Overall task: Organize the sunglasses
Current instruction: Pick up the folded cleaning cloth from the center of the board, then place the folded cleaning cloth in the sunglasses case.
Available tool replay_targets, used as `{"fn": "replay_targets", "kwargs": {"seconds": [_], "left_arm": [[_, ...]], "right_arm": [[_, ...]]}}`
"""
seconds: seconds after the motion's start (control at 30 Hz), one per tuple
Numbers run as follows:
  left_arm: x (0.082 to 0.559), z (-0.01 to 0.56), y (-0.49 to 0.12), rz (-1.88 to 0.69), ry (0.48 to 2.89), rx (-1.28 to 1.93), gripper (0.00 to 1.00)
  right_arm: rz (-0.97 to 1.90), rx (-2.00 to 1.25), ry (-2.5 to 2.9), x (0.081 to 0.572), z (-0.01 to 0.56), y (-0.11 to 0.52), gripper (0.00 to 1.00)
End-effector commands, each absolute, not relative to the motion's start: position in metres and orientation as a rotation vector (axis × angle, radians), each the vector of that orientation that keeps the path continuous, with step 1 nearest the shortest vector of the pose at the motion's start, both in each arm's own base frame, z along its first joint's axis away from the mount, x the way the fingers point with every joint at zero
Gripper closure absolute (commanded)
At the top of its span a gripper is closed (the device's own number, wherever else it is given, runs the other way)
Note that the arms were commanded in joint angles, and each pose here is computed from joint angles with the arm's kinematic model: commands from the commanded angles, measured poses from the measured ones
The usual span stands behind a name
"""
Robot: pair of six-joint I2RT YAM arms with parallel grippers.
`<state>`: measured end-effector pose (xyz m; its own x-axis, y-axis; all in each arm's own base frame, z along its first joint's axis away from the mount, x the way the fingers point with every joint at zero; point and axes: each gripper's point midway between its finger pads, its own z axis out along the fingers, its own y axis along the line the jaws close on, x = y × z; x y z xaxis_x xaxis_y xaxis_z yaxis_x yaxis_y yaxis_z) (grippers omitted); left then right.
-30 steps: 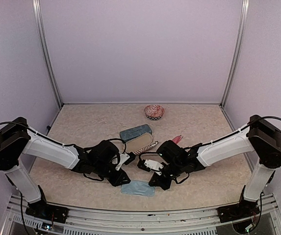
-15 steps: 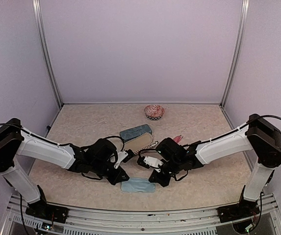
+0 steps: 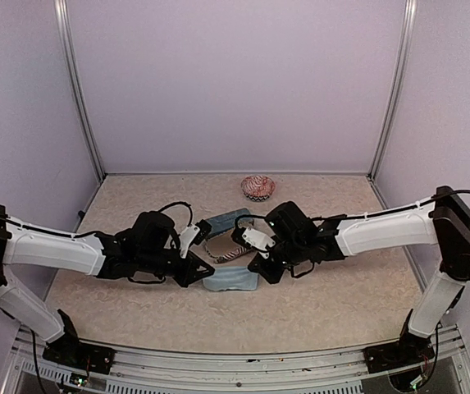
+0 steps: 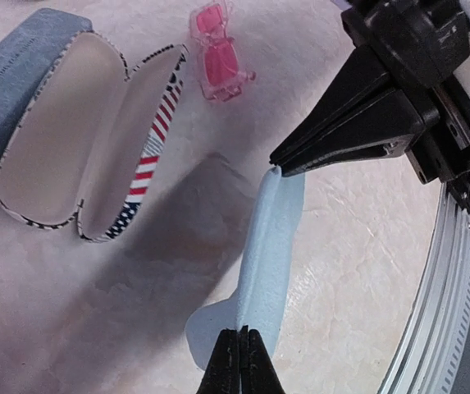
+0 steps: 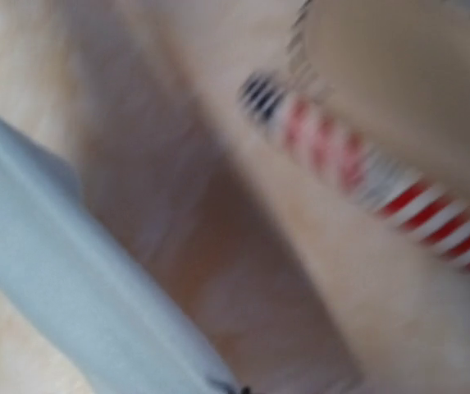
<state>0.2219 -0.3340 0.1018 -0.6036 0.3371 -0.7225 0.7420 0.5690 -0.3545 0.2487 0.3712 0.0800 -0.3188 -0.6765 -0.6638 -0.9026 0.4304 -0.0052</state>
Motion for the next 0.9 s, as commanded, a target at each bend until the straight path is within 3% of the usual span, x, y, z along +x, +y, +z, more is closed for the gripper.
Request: {"fn": "replay_targets", "kwargs": {"seconds": [0.0, 0.3, 0.87], "left_arm": [[0.238, 0.129, -0.334, -0.926, 2.113, 0.807, 1.0], [0.281, 0.16, -0.335, -0.864, 2.052, 0.699, 1.0], [0.346, 0.148, -0.347, -0.762, 2.123, 0.586, 1.0]], "right_arm": [[0.389, -1.226, 2.039, 0.284, 0.118, 0.365, 1.0], [0.313, -1.163, 1.982, 0.33, 0.157, 0.364, 1.0], [0.205, -1.165, 2.034, 0.39, 0.149, 0.355, 1.0]]}}
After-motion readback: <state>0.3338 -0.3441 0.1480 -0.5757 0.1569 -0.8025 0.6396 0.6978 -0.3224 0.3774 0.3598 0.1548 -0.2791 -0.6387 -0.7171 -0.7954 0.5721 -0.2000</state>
